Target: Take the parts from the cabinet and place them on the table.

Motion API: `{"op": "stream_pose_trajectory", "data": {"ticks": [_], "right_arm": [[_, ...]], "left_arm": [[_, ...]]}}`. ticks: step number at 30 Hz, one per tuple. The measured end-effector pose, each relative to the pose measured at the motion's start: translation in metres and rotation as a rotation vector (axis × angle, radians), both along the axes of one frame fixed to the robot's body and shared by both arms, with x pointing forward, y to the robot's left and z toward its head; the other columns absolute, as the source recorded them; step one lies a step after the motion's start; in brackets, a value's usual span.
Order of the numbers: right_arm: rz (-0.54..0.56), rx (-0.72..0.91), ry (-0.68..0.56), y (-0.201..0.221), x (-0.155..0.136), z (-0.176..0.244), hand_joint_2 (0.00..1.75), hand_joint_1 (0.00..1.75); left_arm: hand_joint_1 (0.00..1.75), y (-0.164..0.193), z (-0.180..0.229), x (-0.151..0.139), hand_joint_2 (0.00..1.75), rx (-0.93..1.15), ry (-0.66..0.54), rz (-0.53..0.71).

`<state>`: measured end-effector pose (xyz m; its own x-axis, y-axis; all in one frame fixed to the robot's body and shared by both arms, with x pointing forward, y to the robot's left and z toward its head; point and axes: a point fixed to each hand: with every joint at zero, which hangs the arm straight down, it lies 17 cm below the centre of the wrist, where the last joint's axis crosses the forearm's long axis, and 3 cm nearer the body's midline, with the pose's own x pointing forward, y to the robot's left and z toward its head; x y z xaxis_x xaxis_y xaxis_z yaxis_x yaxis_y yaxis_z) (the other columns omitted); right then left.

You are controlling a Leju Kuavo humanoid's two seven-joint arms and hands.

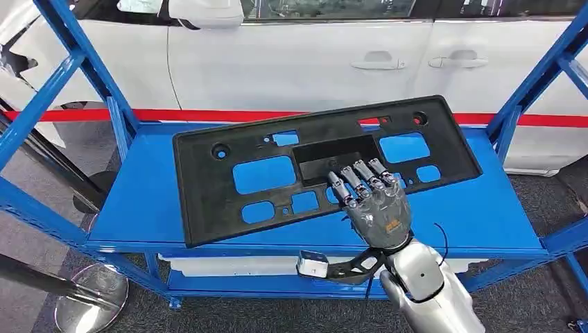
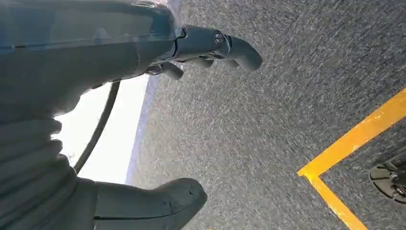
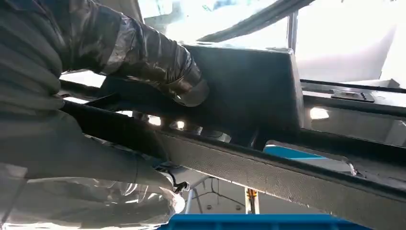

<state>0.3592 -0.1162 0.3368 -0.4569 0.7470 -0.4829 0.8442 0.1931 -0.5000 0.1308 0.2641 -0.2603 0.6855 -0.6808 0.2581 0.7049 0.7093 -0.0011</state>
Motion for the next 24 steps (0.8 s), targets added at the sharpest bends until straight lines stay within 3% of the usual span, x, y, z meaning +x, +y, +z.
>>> {"op": "stream_pose_trajectory", "data": {"ticks": [24], "right_arm": [[0.005, 0.018, 0.010, 0.0031, -0.0017, -0.0005, 1.75, 1.75]], "left_arm": [[0.00, 0.0056, -0.0013, 0.0037, 1.75, 0.031, -0.012, 0.019]]}}
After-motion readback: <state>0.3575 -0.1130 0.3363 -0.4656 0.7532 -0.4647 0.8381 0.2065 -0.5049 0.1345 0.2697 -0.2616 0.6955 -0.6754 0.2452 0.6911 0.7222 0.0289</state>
